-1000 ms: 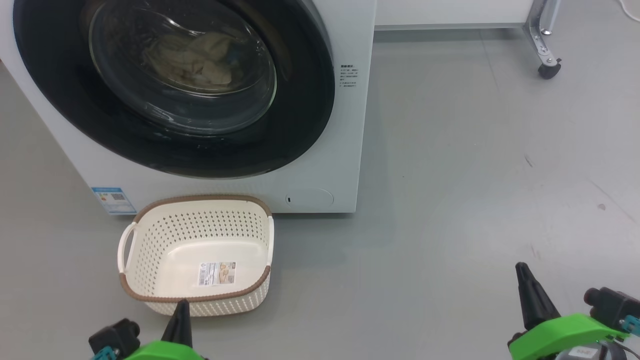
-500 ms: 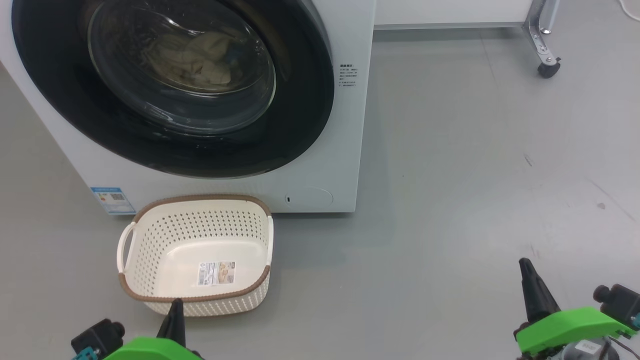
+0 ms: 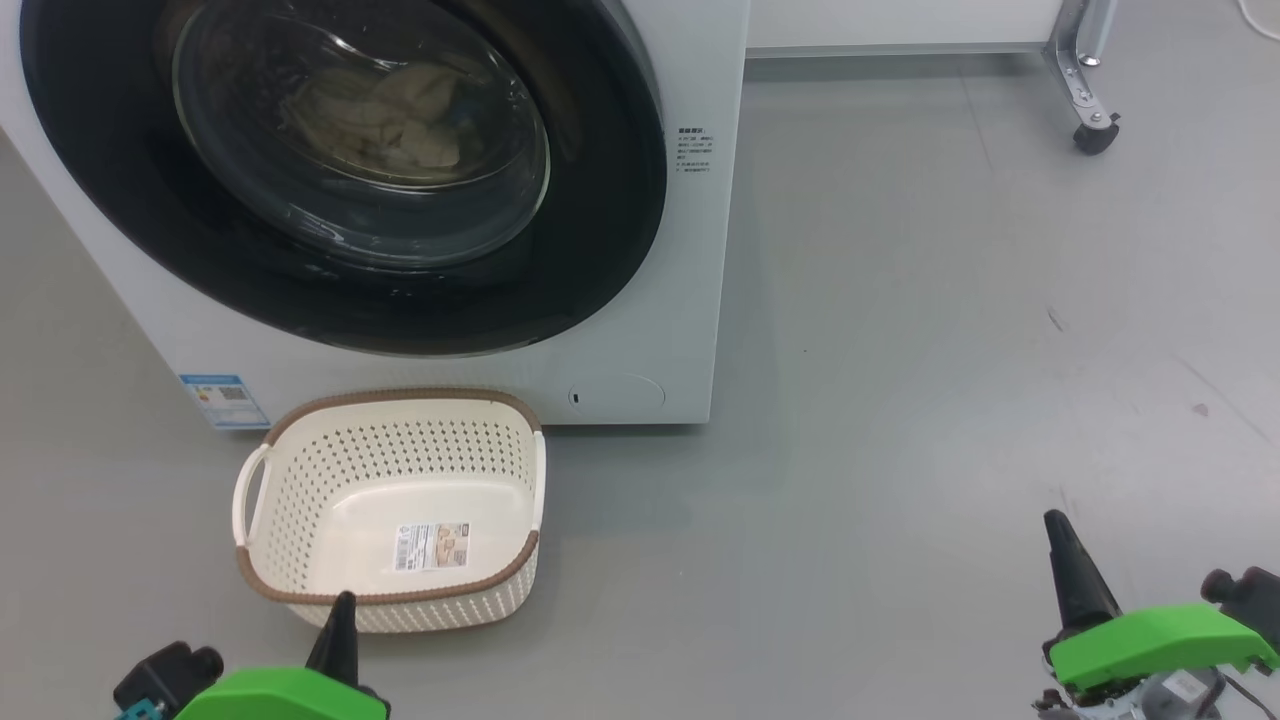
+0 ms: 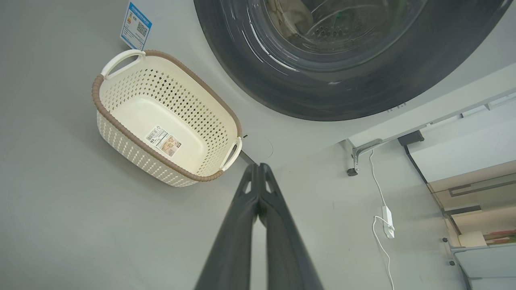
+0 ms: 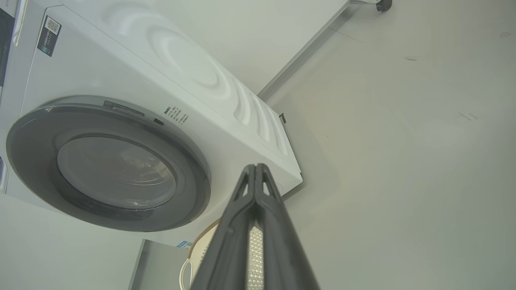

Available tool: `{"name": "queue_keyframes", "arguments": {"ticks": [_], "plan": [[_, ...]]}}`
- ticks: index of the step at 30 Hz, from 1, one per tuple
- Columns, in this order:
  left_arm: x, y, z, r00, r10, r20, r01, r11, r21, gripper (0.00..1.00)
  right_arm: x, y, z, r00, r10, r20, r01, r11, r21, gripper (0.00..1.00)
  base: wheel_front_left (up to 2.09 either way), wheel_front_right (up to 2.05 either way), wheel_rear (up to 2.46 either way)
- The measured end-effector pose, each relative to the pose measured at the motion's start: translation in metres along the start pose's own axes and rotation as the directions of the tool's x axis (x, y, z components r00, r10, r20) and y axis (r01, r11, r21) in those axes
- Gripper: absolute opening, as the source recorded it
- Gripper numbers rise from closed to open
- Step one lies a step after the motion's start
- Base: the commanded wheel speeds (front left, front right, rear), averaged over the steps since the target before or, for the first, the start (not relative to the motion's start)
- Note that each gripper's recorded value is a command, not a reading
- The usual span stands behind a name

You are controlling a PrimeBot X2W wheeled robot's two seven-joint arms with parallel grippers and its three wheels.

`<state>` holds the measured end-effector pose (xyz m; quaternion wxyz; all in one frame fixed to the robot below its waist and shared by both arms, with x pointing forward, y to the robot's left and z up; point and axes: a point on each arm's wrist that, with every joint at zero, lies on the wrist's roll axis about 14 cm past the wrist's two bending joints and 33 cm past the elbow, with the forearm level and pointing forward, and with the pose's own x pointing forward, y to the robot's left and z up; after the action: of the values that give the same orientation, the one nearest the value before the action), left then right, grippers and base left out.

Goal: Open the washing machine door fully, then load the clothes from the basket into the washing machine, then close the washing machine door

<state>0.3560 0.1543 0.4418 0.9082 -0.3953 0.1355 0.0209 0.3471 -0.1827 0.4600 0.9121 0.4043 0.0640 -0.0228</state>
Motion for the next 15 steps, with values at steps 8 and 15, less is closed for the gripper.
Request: {"name": "queue_keyframes", "arguments": {"ticks": [8,15], "plan": [[0.001,0.0,0.004,1.0,-0.006,0.004,0.006,0.996,-0.091,0.0,0.002,-0.002,0.002,1.0,-0.008,0.005,0.008,0.996,0.093,0.0,0.0,0.0,0.0],[0.004,-0.001,0.011,1.0,-0.014,0.016,0.016,0.985,-0.171,0.0,0.004,-0.003,0.004,1.0,-0.013,0.006,0.012,0.985,0.17,0.0,0.0,0.0,0.0]]}}
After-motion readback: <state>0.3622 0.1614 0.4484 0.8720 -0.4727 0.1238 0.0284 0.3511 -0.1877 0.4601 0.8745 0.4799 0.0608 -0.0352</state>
